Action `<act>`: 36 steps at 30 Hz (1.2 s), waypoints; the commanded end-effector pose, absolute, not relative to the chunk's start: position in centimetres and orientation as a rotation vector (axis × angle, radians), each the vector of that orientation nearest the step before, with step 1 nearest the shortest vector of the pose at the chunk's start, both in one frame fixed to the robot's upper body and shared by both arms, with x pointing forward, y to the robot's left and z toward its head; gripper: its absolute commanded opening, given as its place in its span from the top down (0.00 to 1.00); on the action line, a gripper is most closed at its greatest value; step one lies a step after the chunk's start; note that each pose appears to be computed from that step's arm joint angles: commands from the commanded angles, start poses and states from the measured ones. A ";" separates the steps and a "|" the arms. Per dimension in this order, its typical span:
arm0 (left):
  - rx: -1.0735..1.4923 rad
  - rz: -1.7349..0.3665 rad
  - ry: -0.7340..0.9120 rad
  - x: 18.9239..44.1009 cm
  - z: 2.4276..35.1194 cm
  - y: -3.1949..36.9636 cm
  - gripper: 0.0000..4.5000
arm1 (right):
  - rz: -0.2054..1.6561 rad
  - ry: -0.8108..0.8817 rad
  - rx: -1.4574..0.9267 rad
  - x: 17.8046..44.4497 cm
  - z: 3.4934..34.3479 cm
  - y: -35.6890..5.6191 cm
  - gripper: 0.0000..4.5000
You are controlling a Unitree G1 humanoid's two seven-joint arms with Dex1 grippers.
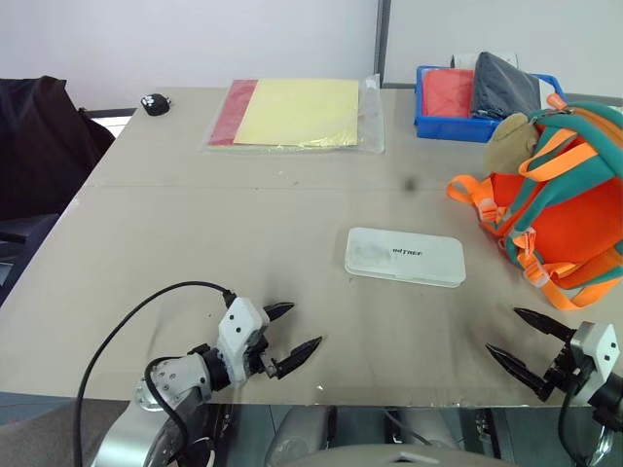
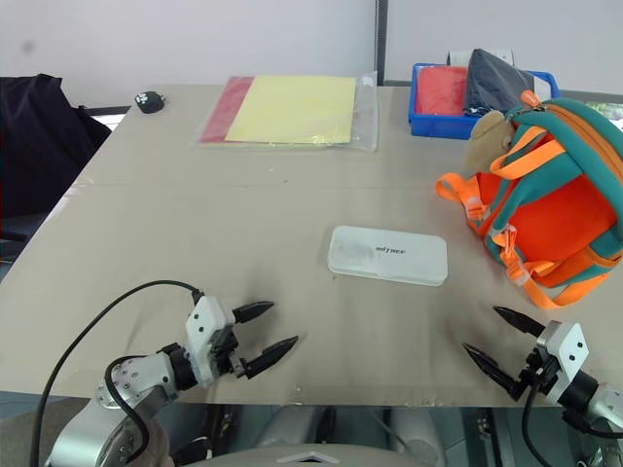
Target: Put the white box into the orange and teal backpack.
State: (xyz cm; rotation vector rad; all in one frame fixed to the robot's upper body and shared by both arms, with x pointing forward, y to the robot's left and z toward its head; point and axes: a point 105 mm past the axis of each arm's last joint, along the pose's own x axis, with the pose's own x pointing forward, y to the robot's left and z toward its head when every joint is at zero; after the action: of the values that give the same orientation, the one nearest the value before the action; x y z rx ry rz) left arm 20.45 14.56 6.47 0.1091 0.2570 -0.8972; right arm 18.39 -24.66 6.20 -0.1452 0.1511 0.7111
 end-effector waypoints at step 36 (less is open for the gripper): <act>-0.675 -0.883 0.496 31.0 12.5 14.8 0.00 | 0.495 -0.033 -0.045 26.2 11.2 -22.9 0.01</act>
State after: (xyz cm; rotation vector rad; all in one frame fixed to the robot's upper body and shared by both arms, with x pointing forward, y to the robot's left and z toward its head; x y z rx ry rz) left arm 30.99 15.22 13.27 -0.6184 0.4167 -0.8912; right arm 25.67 -22.37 10.38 -0.0205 -0.0043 0.5492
